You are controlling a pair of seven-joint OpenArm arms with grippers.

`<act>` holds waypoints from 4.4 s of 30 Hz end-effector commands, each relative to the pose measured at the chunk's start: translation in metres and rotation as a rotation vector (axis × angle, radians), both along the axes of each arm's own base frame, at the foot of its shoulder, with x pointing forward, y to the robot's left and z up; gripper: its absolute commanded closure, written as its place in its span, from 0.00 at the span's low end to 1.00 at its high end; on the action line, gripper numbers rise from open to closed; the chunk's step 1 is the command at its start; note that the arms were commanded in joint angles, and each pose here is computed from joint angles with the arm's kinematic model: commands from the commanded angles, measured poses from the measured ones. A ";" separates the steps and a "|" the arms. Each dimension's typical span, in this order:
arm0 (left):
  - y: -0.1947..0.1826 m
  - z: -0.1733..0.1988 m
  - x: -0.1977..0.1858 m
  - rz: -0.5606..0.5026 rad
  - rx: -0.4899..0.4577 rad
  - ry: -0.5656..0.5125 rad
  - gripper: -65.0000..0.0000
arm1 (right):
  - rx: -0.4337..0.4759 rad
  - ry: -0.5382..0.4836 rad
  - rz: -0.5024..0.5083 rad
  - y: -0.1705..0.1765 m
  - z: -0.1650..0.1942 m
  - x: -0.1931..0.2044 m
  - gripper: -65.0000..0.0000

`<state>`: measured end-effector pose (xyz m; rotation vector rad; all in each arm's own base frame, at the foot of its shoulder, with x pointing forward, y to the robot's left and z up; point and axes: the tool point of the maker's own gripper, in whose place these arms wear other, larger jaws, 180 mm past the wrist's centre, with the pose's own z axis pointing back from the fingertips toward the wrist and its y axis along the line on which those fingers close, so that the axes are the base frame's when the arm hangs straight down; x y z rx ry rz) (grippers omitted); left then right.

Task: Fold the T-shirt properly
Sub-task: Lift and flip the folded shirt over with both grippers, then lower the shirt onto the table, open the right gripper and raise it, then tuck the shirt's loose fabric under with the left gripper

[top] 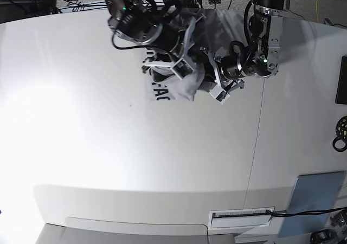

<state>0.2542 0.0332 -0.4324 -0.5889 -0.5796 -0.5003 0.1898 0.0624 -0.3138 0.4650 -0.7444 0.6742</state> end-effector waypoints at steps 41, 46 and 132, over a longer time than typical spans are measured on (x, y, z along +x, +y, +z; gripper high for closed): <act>0.095 0.047 0.057 0.224 -0.040 -0.094 0.58 | 0.155 -0.130 -0.191 -0.067 0.046 0.053 0.65; 0.112 0.051 0.058 0.225 -0.010 -0.104 0.50 | 0.082 -0.102 -0.267 -0.100 0.035 0.057 0.65; 0.083 0.111 0.059 0.305 0.077 -0.312 0.97 | -0.255 -0.128 -0.653 -0.274 0.027 0.055 0.65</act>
